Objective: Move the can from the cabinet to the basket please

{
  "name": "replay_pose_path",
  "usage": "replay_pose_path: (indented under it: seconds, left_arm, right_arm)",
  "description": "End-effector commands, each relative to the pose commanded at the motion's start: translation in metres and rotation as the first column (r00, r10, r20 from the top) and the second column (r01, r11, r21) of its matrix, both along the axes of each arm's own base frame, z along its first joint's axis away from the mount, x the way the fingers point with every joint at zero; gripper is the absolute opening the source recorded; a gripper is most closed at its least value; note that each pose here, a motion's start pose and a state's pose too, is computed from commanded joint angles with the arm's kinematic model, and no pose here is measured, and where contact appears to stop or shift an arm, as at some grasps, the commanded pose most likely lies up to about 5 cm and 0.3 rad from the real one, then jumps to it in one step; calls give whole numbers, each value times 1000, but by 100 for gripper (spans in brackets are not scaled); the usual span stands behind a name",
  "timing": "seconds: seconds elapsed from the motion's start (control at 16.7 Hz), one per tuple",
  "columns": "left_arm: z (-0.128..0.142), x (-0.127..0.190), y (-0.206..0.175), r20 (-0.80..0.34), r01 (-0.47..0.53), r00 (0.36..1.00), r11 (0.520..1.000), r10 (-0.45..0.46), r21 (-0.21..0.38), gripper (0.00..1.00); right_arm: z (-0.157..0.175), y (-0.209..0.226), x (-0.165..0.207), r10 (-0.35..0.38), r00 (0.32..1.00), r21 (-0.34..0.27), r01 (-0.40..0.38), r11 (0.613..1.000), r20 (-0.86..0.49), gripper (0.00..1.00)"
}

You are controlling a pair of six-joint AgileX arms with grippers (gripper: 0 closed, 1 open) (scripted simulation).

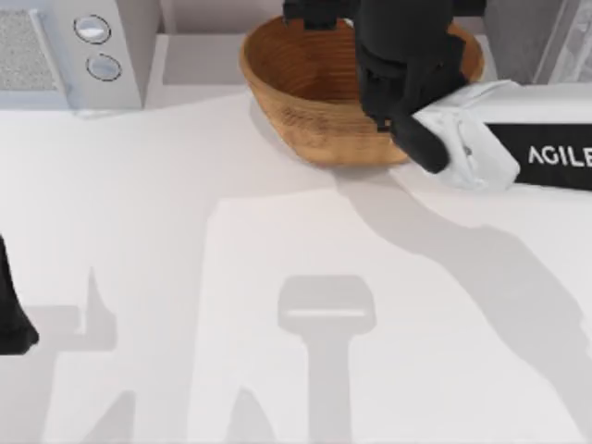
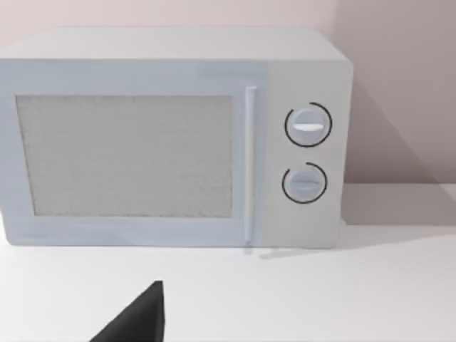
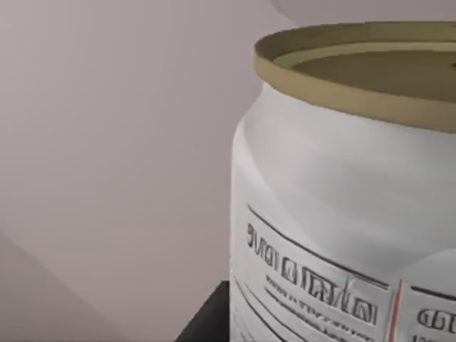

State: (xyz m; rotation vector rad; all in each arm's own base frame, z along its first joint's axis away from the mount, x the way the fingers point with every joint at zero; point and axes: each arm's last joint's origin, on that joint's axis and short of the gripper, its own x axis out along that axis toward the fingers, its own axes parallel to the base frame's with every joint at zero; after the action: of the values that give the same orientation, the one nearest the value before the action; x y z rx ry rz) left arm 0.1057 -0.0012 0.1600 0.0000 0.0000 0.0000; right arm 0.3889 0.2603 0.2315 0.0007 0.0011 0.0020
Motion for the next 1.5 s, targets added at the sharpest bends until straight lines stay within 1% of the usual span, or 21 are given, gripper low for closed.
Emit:
replay_pose_path:
  seconds: [0.3,0.6,0.84,1.5]
  left_arm:
    - [0,0,0,0,0,1000,1000,0,0,100]
    - [0,0,0,0,0,1000,1000,0,0,100]
    - [0,0,0,0,0,1000,1000,0,0,100]
    - [0,0,0,0,0,1000,1000,0,0,100]
  right_arm:
    - [-4,-2,1,-1,1000,-5,1,1000,-11,0]
    - [-10,0,21,0,1000,0,0,1000,-1,0]
    - [-10,0,23,0,1000,0,0,1000,0,0]
    - [-10,0,23,0,1000,0,0,1000,0,83]
